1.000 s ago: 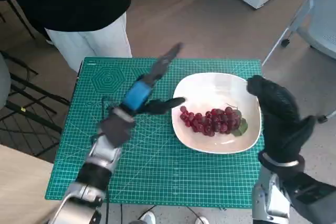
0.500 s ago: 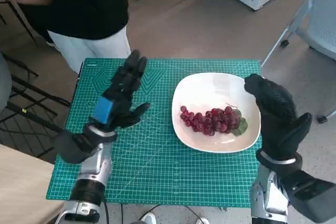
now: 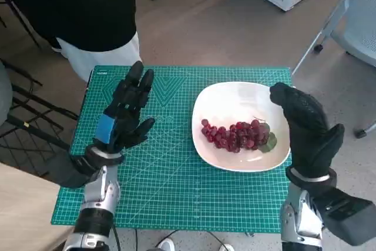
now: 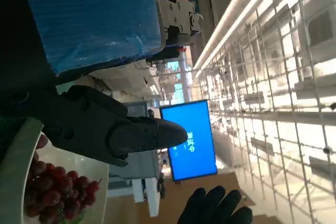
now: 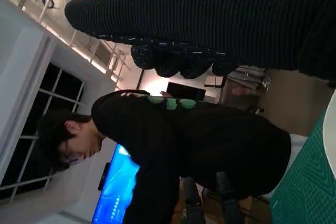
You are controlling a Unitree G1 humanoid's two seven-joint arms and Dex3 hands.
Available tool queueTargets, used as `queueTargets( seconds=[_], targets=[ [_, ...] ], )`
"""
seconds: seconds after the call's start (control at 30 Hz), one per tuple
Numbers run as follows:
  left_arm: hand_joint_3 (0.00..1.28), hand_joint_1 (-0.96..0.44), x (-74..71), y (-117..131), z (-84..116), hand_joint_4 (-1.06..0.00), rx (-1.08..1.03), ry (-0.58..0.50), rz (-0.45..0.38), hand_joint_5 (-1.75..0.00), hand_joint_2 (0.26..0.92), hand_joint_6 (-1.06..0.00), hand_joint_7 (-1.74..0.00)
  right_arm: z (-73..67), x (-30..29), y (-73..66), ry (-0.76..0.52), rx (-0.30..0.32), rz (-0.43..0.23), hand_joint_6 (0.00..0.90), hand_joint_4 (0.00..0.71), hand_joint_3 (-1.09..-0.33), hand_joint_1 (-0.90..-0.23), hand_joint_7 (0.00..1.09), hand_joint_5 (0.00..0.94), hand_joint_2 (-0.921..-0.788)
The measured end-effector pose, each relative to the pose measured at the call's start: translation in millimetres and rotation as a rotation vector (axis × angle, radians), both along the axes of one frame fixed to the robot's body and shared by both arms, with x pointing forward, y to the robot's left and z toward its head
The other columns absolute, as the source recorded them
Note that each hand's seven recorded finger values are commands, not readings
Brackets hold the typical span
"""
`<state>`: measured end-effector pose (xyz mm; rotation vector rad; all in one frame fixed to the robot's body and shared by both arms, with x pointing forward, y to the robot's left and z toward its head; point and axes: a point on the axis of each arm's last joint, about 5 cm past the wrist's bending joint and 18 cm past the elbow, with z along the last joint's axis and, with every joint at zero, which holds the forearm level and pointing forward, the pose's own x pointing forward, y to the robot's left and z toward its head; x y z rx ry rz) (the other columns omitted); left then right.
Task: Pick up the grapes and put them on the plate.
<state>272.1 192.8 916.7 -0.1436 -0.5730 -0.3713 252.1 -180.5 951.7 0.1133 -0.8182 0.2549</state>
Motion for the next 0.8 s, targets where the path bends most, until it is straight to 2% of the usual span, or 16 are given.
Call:
queueTargets(
  seconds=[0.8],
  targets=[
    [0.33,-0.55,-7.1,-7.3,-2.4,-0.18,-0.069,0.004,-0.032,-0.02,0.921,-0.26,-0.03,0.3,0.3,-1.9,-0.001,-0.007,0.001,0.207,0.374,-0.509,-0.455,0.34,0.008,-0.921]
  ],
)
